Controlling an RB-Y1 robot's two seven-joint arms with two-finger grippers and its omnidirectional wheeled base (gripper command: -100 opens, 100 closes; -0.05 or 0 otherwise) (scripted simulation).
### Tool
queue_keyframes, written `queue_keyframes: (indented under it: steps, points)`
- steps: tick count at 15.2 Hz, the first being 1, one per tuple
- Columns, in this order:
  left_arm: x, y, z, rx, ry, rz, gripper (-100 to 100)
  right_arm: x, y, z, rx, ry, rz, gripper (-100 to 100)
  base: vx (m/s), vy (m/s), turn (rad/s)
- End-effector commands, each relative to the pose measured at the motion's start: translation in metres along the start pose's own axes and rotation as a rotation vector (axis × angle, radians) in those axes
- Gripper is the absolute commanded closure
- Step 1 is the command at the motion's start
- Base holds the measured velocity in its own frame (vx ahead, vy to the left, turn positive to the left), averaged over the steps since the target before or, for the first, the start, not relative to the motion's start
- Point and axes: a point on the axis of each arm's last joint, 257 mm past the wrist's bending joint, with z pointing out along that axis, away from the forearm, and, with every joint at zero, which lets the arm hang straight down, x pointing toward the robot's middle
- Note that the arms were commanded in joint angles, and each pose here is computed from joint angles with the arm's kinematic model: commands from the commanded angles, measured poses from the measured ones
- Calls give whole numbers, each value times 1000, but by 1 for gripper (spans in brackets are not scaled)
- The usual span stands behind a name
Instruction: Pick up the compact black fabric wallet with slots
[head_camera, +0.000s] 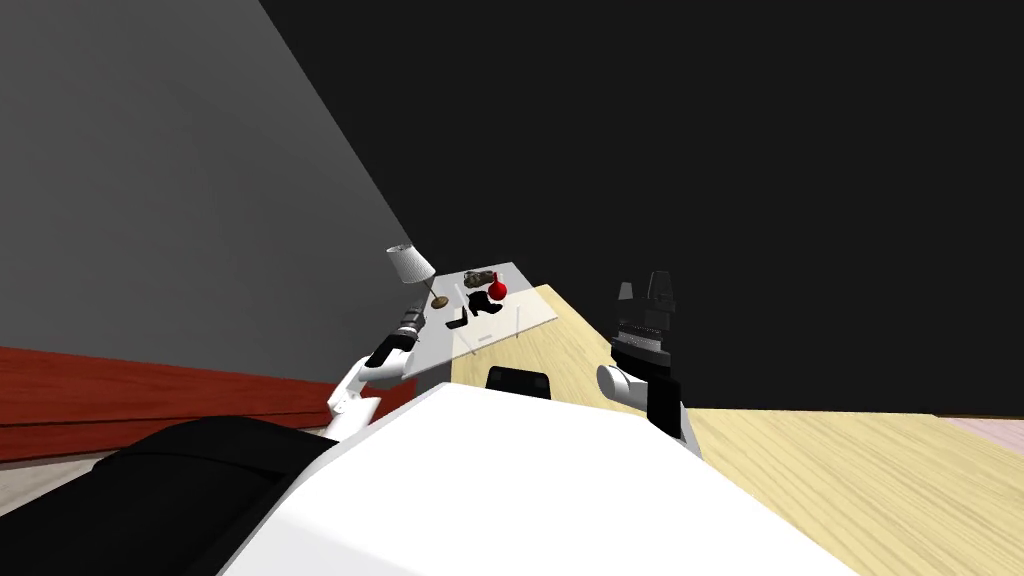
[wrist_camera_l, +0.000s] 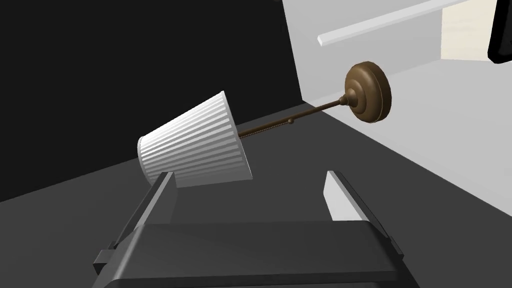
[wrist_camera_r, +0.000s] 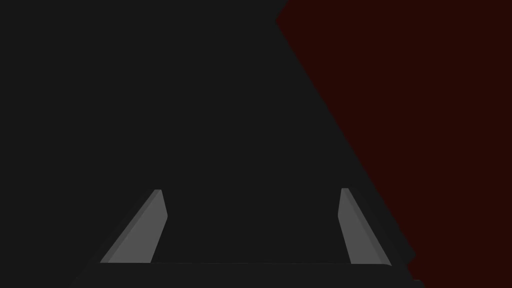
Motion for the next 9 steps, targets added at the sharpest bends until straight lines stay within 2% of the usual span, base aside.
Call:
queue_keyframes:
  steps: [1, 2, 3, 5, 6, 8, 9]
  points:
    - [-15, 21, 1, -67, -23, -4, -100, 0, 0, 0, 0, 0, 0, 0, -9, -8, -240]
    - [-35, 34, 2, -107, -52, -11, -100, 0, 0, 0, 0, 0, 0, 0, -11, -11, -331]
    - [-36, 42, 1, -131, -55, -12, -100, 0, 0, 0, 0, 0, 0, 0, -12, -7, -282]
    - [-36, 46, 1, -147, -56, -12, -100, 0, 0, 0, 0, 0, 0, 0, -7, 1, -40]
    - [-57, 64, -1, -201, -89, -24, -100, 0, 0, 0, 0, 0, 0, 0, -6, -11, -202]
    - [-58, 71, -2, -227, -90, -25, -100, 0, 0, 0, 0, 0, 0, 0, -6, -4, -188]
    - [-79, 87, -5, -275, -124, -40, -100, 0, 0, 0, 0, 0, 0, 0, -5, -8, -265]
